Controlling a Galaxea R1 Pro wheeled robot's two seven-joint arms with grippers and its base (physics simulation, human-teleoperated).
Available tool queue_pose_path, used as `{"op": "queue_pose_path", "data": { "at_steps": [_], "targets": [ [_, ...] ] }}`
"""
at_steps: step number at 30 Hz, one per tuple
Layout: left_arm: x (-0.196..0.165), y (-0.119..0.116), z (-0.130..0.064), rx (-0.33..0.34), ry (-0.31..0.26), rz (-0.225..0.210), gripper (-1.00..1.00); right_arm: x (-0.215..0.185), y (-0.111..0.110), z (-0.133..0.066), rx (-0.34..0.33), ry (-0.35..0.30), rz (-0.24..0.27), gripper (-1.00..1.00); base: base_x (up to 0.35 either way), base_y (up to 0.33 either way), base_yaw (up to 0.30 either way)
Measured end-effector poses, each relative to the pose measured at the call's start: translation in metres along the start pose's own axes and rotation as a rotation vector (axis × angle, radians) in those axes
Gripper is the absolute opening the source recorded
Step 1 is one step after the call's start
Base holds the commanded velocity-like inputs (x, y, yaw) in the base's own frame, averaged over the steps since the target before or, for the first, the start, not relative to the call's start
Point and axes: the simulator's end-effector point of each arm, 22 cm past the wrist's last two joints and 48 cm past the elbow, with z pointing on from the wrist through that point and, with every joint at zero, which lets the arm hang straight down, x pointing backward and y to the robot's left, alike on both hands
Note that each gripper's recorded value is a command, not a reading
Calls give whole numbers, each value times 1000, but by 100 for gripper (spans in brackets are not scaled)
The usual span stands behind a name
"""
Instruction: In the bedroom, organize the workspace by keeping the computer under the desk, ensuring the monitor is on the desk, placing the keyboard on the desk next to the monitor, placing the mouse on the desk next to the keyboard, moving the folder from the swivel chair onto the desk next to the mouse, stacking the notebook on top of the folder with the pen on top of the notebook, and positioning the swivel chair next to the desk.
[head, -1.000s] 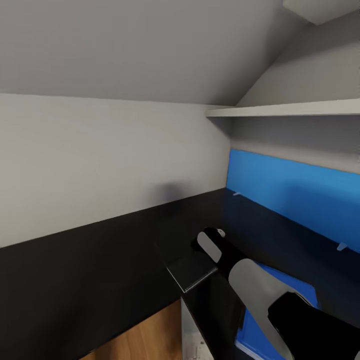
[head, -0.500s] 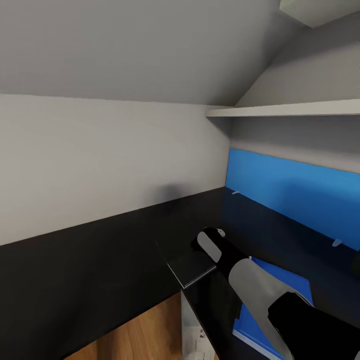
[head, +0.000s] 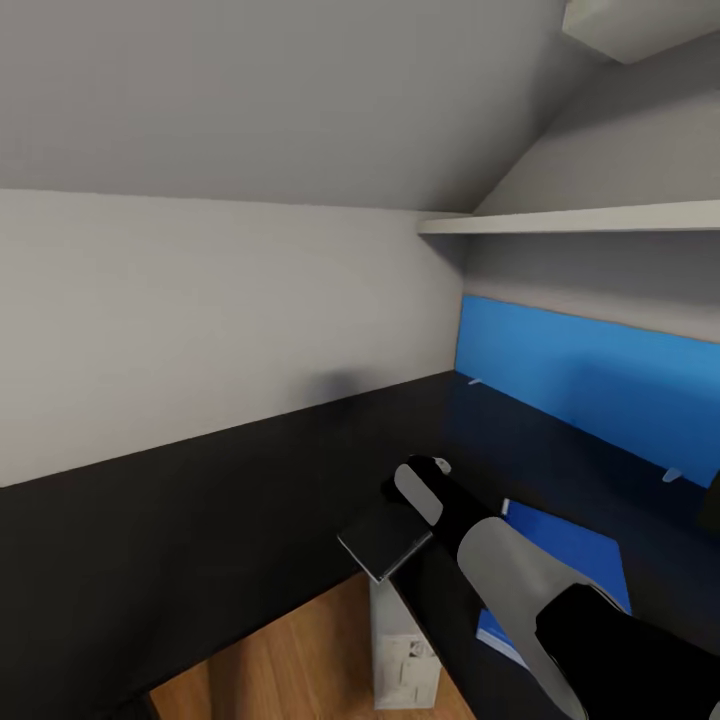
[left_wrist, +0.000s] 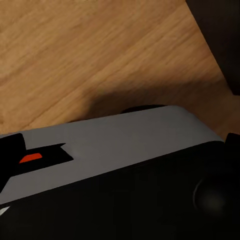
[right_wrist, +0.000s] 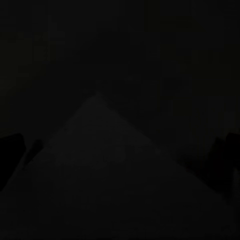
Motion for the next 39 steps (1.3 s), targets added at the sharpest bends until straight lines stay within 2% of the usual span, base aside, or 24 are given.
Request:
{"op": "queue_pose_path", "data": {
  "at_steps": [16, 33, 36, 39],
  "targets": [
    [0, 2, 0, -6, 2, 0, 100, 0, 3, -1, -12, 1, 13, 100, -100, 5, 0],
    [0, 3, 0, -7, 2, 0, 100, -1, 3, -1, -11, -2, 16, 100, -12, 0, 0],
    [0, 3, 0, -7, 2, 0, 100, -5, 8, -2, -32, -19, 52, 100, 0, 0, 0],
    [0, 3, 0, -7, 2, 1, 100, -24, 22, -10, -88, -89, 90, 100, 0, 0, 0]
  ]
}}
